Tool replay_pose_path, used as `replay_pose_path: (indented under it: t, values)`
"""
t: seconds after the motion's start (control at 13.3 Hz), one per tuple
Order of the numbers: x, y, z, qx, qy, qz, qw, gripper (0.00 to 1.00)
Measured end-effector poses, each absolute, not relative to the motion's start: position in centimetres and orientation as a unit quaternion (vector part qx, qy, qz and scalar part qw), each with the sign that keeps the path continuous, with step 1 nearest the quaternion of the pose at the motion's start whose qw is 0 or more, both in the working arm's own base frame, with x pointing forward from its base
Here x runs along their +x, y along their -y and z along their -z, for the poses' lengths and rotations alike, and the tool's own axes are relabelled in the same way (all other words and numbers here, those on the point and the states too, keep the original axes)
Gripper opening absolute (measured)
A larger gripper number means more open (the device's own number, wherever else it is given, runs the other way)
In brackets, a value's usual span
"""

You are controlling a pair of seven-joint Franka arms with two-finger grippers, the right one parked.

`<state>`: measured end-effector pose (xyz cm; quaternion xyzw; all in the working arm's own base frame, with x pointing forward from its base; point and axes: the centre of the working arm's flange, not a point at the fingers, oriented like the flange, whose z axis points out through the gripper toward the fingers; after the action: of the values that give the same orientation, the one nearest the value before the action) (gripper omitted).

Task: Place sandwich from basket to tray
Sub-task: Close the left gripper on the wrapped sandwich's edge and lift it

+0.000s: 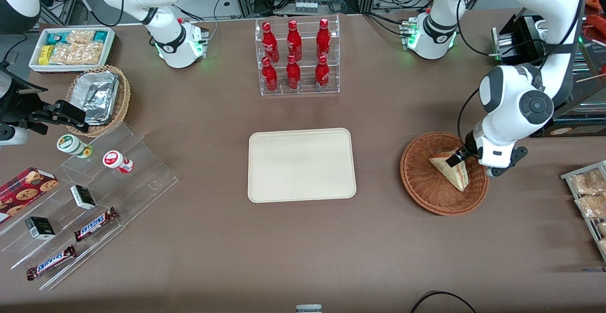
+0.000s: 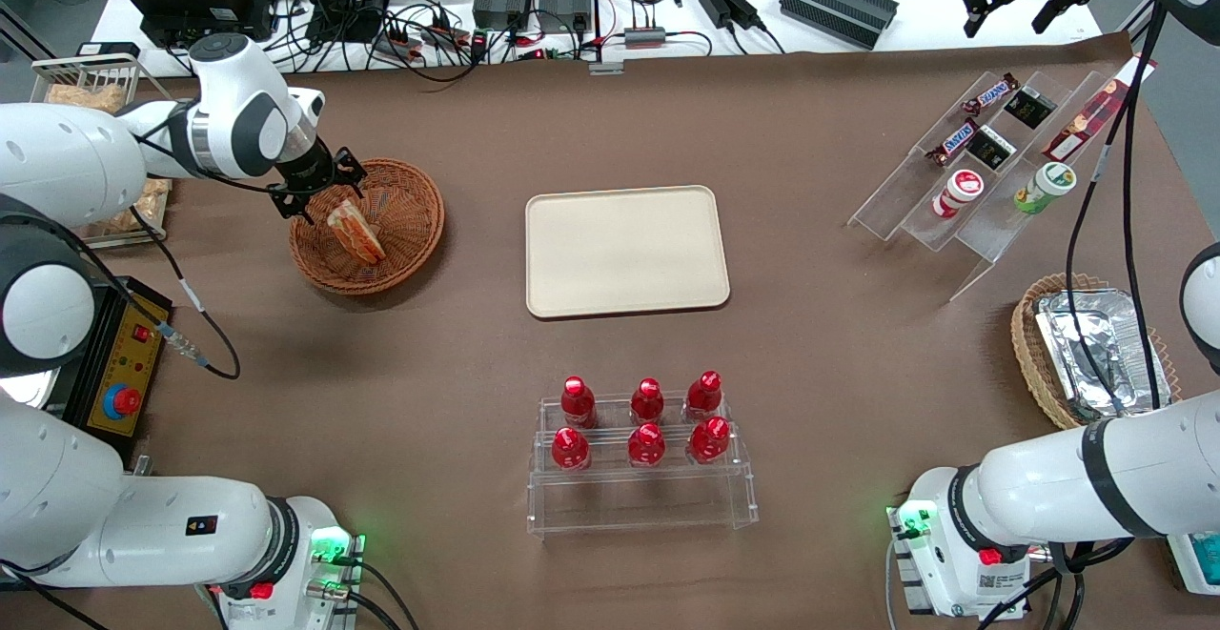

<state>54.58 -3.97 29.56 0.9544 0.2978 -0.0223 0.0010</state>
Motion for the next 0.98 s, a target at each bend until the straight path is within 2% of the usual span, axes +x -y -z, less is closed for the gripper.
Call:
replay_pose_path:
  t: [0.45, 0.6, 0.68, 0.98]
  values:
    - [54.8, 4.0, -25.7, 0.951, -0.308, 0.032, -0.001, 1.00]
    - [54.8, 4.0, -25.3, 0.948, -0.315, 0.035, -0.002, 0.94]
    - [54.8, 4.0, -25.2, 0.947, -0.318, 0.035, -0.002, 0.85]
    - [54.8, 4.0, -25.5, 0.947, -0.318, 0.038, -0.003, 0.40]
